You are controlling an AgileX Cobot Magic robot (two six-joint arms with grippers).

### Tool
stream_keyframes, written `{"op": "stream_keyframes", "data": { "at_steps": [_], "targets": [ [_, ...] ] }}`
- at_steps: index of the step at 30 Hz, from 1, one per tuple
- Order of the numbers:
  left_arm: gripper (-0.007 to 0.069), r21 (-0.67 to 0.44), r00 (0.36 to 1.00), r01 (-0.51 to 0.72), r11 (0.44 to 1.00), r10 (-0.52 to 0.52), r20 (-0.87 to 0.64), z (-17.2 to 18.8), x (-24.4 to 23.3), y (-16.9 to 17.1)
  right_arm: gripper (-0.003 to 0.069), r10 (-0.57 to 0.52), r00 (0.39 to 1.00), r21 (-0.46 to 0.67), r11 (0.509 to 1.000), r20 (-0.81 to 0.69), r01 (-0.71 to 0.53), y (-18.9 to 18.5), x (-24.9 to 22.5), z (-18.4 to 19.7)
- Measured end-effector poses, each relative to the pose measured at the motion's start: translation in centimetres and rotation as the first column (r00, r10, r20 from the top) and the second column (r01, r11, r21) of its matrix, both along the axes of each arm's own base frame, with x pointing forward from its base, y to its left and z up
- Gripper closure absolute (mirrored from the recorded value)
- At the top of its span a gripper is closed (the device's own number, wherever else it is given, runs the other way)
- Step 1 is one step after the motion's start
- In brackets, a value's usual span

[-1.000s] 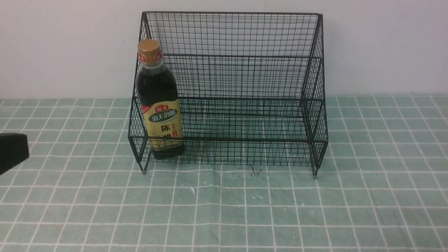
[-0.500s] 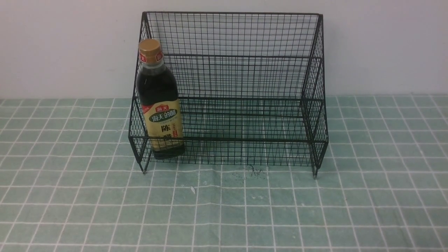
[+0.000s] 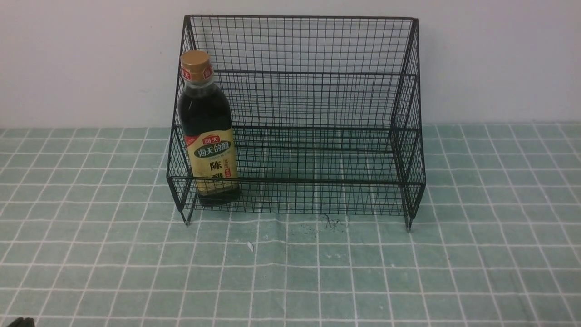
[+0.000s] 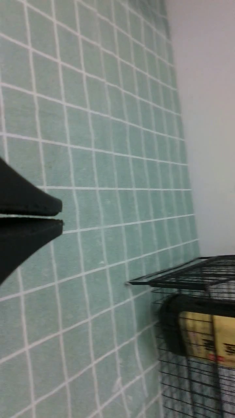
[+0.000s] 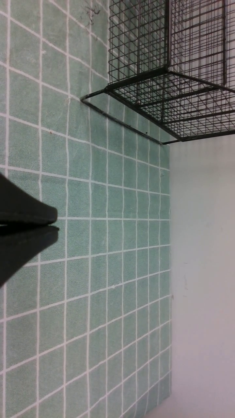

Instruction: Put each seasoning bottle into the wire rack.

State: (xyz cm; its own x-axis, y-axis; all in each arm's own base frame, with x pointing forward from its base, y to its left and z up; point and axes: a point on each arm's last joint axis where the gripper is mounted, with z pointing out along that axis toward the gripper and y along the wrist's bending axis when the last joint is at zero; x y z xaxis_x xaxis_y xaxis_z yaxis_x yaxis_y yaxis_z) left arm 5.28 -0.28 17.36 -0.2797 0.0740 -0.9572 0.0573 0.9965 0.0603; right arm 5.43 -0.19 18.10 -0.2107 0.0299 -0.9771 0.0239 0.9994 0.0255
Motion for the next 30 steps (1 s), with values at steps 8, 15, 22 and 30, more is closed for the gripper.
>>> {"op": "stream_keyframes", "data": {
  "at_steps": [8, 15, 22, 30],
  "targets": [
    [0.0631, -0.009, 1.0, 0.001, 1.0, -0.001, -0.018, -0.27, -0.03, -0.03, 0.0673, 0.0, 1.0, 0.0, 1.0, 0.0, 0.0, 0.0, 0.0, 0.0],
    [0.0631, -0.01, 1.0, 0.001, 1.0, -0.001, -0.021, -0.29, -0.04, -0.04, 0.0673, 0.0, 1.0, 0.0, 1.0, 0.0, 0.0, 0.0, 0.0, 0.0],
    [0.0631, -0.01, 1.0, 0.001, 1.0, -0.001, -0.021, -0.29, -0.04, -0.04, 0.0673, 0.0, 1.0, 0.0, 1.0, 0.0, 0.0, 0.0, 0.0, 0.0],
    [0.0631, -0.01, 1.0, 0.001, 1.0, -0.001, -0.021, -0.29, -0.04, -0.04, 0.0673, -0.002, 1.0, 0.007, 1.0, 0.0, 0.002, 0.0, 0.0, 0.0]
  ]
}}
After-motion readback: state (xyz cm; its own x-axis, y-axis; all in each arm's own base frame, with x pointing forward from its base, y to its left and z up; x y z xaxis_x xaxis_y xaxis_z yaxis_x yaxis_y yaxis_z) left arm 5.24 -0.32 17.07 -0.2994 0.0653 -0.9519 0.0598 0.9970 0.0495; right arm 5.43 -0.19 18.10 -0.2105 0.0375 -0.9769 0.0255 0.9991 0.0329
